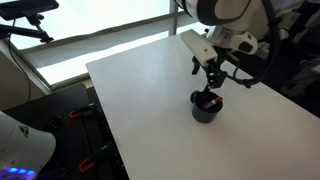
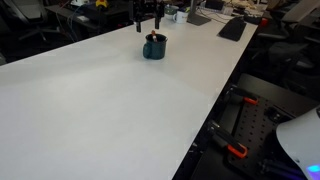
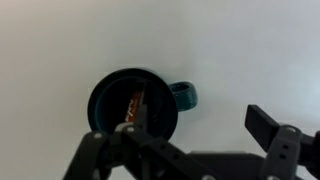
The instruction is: Take the marker out of the cup
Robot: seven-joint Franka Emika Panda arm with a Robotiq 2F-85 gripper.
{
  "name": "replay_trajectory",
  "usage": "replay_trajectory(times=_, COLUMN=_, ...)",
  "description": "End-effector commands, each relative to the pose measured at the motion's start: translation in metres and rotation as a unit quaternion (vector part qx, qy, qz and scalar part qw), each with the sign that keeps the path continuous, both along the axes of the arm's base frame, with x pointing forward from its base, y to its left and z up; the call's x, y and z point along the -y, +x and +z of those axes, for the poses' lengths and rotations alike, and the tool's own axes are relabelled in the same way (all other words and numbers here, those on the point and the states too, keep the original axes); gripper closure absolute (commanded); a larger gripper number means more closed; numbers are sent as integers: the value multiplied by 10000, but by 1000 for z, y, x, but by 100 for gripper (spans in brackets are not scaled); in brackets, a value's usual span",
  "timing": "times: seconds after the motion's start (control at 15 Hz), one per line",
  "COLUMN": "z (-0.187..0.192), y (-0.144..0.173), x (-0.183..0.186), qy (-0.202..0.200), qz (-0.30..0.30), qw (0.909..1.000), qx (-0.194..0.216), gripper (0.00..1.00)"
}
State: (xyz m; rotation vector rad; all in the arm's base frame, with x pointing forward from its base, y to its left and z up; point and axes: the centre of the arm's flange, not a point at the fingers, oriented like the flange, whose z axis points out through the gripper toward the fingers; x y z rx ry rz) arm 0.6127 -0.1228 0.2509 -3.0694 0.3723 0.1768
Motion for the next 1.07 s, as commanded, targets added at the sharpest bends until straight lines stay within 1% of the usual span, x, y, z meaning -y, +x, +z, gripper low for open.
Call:
replay_trajectory(times=0.0, z=3, y=-5, x=2, qy=-190, qz=-237, qw=9992, qx=259, gripper=0)
replay_trajectory(times=0.27, z=1, y=-2, x=8, qy=-306, qz=-405, qw=9977, qx=452, gripper=0)
replay_trajectory(times=0.6, z=-6, y=1, x=17, qy=-443, qz=-618, qw=9961, qx=455, gripper=0)
replay_trajectory(times=1.0, z=-17, y=5, x=25, qy=-787, qz=-1020, qw=9898, qx=609, gripper=0)
